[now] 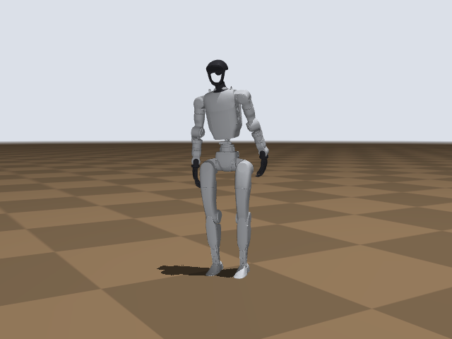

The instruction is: In place motions

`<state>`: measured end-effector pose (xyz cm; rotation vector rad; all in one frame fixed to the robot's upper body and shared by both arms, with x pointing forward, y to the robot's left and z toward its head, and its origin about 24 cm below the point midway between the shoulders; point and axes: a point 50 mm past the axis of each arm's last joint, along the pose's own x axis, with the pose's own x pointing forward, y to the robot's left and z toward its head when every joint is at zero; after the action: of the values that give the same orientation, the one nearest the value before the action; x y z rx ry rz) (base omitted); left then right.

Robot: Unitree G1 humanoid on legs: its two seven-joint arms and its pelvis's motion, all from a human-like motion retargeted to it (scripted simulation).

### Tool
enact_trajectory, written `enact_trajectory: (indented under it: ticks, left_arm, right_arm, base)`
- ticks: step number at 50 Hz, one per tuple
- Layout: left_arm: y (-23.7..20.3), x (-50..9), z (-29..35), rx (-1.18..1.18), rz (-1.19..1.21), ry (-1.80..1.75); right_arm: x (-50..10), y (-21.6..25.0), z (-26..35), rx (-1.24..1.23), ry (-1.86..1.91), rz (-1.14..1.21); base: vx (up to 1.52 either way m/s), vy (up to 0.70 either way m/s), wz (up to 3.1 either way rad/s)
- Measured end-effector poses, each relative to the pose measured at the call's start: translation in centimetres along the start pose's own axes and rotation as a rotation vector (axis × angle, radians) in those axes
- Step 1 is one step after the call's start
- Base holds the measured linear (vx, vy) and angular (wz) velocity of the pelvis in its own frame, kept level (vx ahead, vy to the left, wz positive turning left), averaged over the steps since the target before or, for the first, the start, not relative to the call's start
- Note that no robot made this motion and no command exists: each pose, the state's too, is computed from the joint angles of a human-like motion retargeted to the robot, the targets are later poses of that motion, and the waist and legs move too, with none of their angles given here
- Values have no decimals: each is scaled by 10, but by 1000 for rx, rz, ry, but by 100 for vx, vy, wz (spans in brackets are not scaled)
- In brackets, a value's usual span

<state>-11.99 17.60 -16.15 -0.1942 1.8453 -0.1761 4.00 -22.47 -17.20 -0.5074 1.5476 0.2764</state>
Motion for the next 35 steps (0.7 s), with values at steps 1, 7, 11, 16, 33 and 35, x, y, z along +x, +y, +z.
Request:
enact_trajectory:
  ticks: [1,7,11,16,33,35]
  left_arm:
    - [-1,0,2,-28,9,-17]
    - [3,-1,26,-145,49,-121]
    - [8,-4,44,-180,80,-209]
    - [11,-6,56,-198,81,-255]
    - [14,-5,52,-206,178,-226]
    - [12,-5,54,-225,199,-227]
  right_arm:
    - [0,0,-5,23,11,-6]
    - [0,8,-28,184,61,14]
    - [0,14,-35,236,82,17]
    - [1,17,-34,182,74,34]
    - [1,4,-10,165,-15,14]
    - [1,0,-8,158,-27,5]
  base:
    - [15,16,-72]
    - [14,10,-37]
    - [8,6,-41]
    - [5,2,-22]
    - [-4,-5,51]
    - [-18,-6,161]
